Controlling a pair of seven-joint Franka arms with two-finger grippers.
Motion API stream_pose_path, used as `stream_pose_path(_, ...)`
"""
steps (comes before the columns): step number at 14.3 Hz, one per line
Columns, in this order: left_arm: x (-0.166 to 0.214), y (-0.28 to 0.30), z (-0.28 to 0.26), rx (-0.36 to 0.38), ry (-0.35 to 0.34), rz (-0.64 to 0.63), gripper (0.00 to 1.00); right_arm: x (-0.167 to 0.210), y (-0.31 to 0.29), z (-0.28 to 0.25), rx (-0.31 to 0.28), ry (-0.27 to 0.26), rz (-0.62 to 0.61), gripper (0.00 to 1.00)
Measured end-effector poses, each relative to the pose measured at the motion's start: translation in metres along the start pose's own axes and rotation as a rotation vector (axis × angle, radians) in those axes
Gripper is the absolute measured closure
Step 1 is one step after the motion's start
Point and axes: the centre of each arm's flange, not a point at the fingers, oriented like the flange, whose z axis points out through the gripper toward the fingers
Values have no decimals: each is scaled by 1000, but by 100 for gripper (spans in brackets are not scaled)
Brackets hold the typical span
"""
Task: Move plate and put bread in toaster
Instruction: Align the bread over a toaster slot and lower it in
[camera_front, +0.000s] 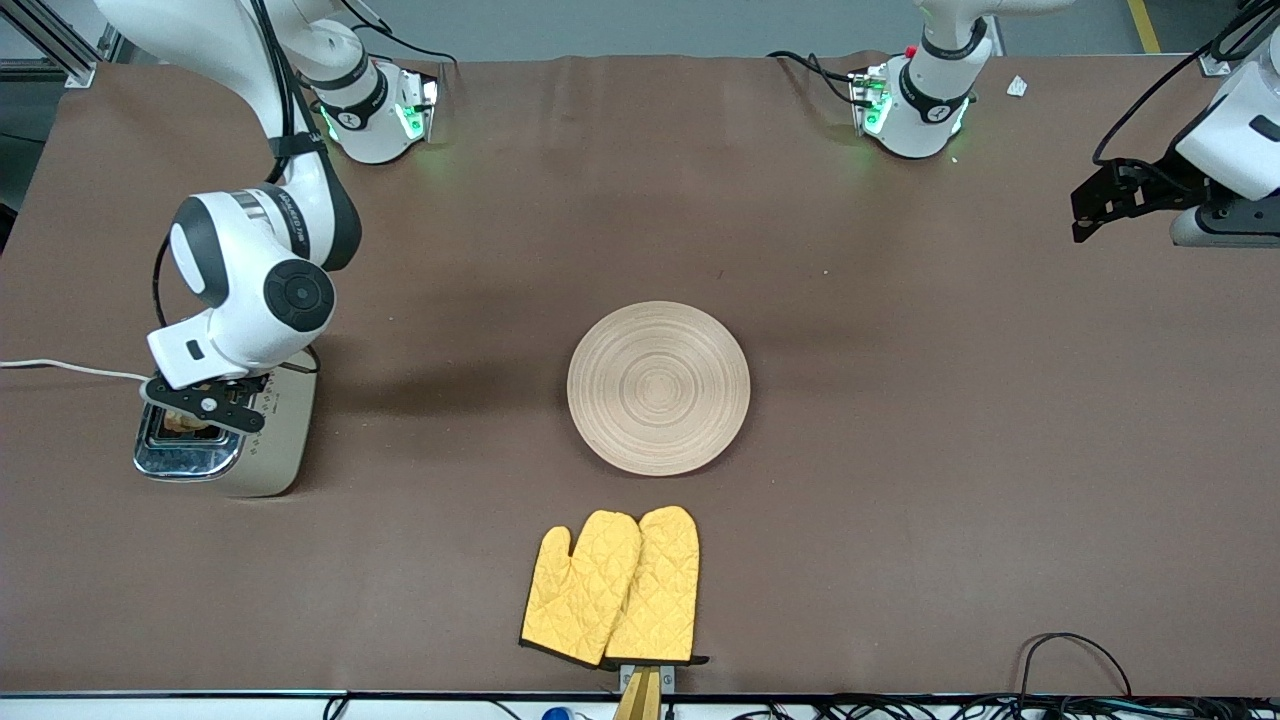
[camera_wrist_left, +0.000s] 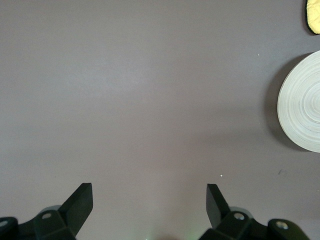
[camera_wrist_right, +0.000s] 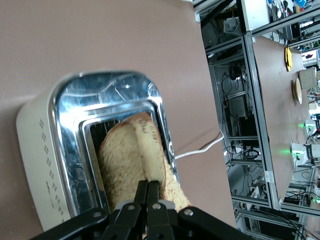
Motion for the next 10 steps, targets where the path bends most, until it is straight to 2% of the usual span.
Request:
stream_pose_path(6, 0, 0, -1, 0, 6, 0, 0, 15, 11, -15, 23, 27, 37, 98)
stream_pose_path(10, 0, 0, -1, 0, 6, 0, 0, 23, 15, -18, 60, 49, 59, 98)
